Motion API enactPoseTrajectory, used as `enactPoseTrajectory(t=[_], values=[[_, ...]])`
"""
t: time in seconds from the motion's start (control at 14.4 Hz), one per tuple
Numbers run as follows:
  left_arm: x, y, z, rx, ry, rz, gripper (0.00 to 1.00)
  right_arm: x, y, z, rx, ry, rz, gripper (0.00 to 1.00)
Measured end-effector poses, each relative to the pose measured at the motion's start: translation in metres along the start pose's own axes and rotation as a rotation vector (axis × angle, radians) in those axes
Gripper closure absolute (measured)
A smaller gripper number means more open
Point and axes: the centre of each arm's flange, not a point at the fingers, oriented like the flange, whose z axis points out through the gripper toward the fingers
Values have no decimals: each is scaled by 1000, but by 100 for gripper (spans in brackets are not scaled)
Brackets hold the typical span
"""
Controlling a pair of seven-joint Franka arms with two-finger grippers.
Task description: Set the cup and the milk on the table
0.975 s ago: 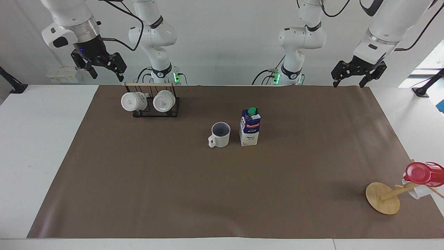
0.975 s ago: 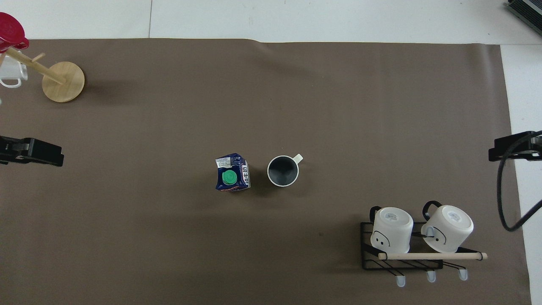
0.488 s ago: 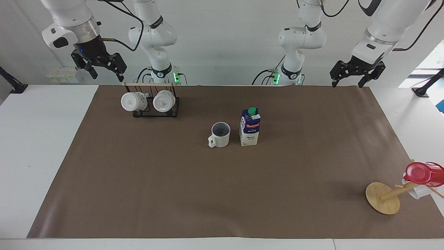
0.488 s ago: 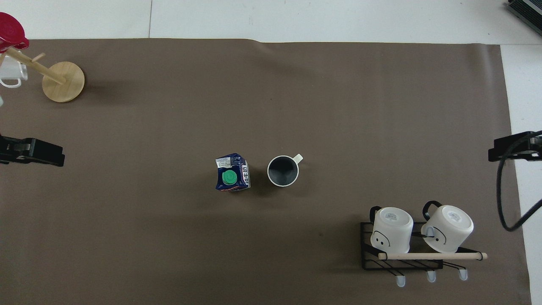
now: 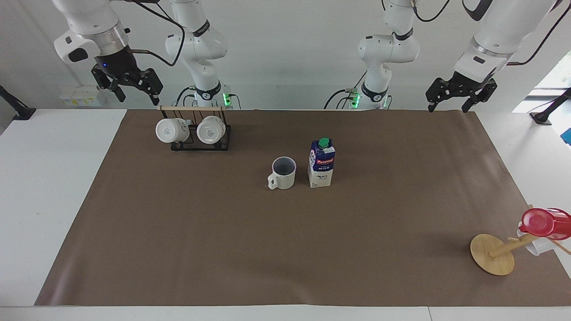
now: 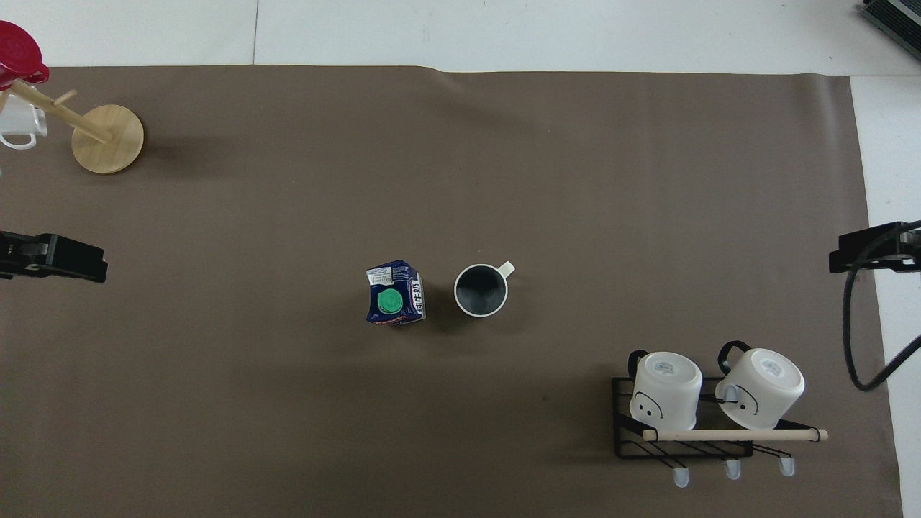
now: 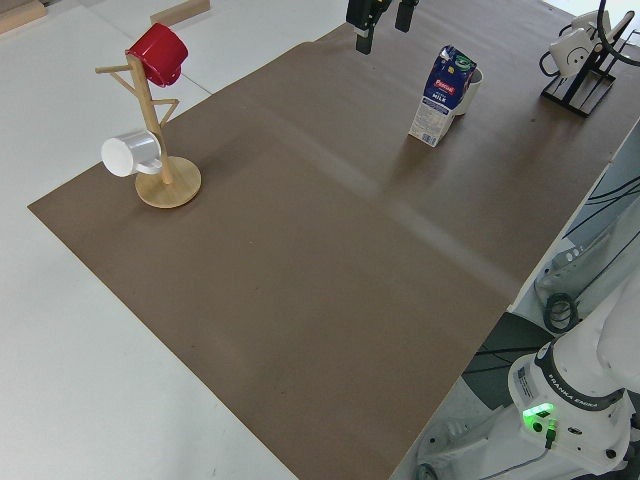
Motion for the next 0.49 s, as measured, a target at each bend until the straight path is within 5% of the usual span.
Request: enactPoseTrajectory(t=[0.49], values=[[0, 0, 0, 0, 0, -1, 0, 0, 0, 2, 0, -4, 0, 0]])
